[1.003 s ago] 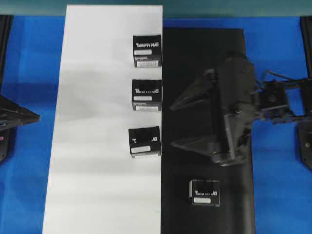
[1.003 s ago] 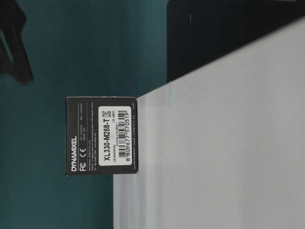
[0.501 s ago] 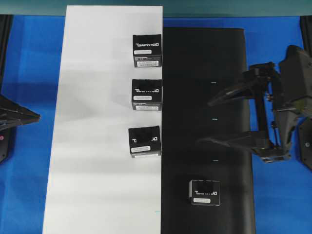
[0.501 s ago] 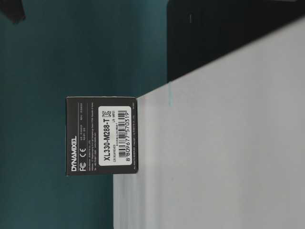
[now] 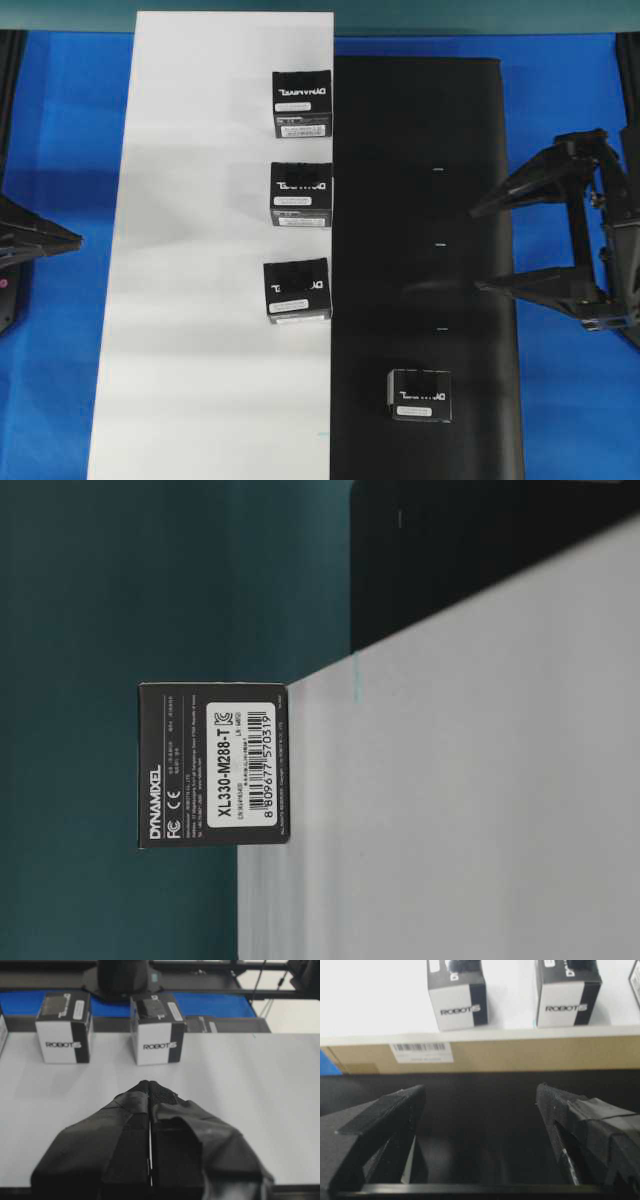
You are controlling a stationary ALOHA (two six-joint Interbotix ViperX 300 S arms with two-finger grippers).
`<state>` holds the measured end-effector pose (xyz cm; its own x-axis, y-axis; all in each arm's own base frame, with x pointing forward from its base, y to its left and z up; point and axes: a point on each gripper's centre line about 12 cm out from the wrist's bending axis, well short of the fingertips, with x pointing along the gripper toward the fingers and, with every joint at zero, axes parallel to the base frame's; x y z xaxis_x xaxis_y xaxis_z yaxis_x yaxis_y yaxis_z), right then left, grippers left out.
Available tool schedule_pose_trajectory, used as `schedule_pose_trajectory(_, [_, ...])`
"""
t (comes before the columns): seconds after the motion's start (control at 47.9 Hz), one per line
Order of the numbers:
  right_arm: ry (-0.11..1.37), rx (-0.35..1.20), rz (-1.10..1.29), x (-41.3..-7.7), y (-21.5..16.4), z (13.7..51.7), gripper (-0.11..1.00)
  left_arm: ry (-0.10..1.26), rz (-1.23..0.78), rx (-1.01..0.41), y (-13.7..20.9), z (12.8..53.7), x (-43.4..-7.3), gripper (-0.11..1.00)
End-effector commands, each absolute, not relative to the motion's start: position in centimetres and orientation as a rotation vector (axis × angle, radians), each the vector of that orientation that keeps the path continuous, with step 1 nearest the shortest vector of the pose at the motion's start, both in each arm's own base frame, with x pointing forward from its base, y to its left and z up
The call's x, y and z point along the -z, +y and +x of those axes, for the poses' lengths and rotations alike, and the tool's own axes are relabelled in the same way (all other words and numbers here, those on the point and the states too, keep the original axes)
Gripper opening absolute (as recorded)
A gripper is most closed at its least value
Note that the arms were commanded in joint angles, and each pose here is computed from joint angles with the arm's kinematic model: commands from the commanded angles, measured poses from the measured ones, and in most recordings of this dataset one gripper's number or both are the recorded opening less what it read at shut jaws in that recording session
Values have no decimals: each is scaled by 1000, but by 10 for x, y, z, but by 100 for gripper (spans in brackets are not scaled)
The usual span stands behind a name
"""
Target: Place the box from the black base onto the white base.
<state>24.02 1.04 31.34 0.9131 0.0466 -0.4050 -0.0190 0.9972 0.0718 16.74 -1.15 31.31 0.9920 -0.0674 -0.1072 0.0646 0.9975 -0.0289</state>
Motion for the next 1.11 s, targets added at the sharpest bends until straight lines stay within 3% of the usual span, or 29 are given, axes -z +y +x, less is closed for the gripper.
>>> schedule_pose_trajectory(0.0, [400, -32, 67, -316, 10, 236, 99, 90, -25, 66, -12, 169, -322, -5])
schedule_pose_trajectory(1.087, [388, -37, 70, -311, 10, 221, 99, 117, -24, 65, -11, 168, -317, -5])
